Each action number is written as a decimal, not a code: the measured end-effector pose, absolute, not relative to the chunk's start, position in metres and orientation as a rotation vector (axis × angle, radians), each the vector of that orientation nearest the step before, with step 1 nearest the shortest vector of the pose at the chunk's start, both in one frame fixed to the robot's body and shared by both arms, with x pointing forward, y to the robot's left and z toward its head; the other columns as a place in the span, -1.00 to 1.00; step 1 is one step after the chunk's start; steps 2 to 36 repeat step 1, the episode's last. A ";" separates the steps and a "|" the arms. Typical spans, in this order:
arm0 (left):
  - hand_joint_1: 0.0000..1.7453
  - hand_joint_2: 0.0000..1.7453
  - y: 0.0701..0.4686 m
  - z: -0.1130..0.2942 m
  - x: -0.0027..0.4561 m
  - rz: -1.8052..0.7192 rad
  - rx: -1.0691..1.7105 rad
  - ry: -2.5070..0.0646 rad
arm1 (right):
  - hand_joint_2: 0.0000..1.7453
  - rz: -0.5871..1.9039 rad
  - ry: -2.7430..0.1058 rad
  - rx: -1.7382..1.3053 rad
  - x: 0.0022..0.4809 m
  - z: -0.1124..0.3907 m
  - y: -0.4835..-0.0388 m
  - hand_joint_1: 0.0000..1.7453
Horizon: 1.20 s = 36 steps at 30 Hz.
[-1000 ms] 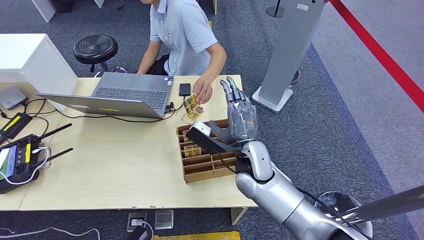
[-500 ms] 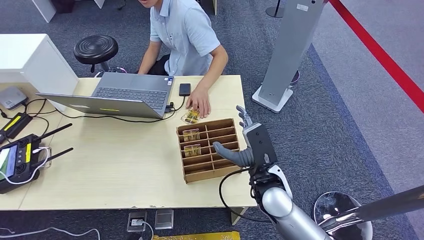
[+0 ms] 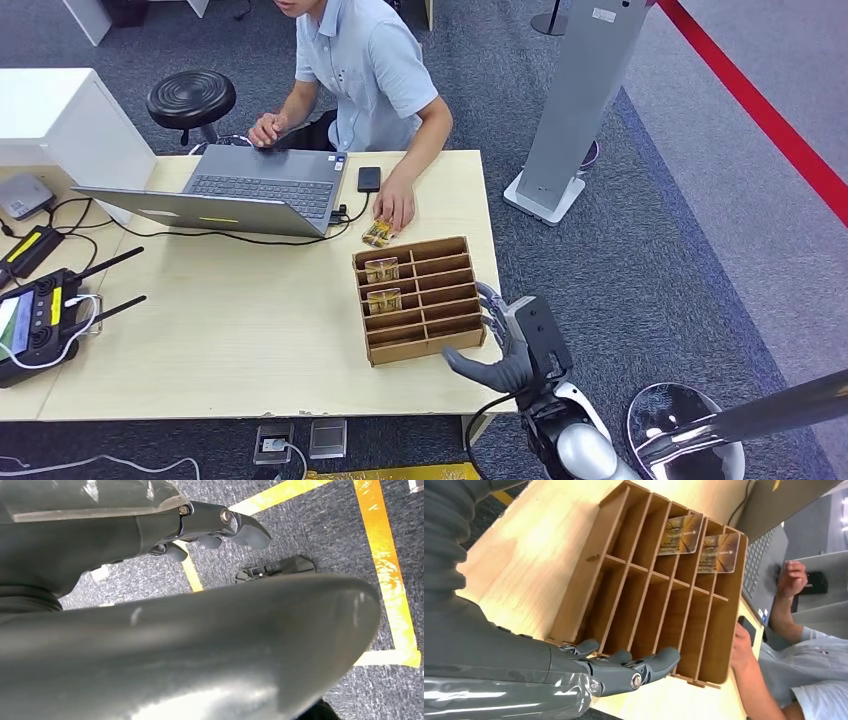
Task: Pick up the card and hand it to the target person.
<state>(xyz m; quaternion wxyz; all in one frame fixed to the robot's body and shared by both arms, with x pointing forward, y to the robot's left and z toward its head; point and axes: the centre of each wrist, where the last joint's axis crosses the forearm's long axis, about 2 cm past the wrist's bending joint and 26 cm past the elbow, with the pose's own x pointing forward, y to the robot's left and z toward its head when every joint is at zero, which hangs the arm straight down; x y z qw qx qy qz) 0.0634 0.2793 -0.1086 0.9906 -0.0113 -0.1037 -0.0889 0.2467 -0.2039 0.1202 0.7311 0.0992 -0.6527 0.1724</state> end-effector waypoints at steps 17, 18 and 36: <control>-1.00 -1.00 0.279 -0.109 0.063 -0.178 -0.022 -0.208 | 1.00 0.381 -1.435 0.219 0.246 0.120 -0.204 -1.00; -1.00 -1.00 0.279 -0.109 0.063 -0.178 -0.022 -0.208 | 1.00 0.381 -1.435 0.219 0.246 0.120 -0.204 -1.00; -1.00 -1.00 0.279 -0.109 0.063 -0.178 -0.022 -0.208 | 1.00 0.381 -1.435 0.219 0.246 0.120 -0.204 -1.00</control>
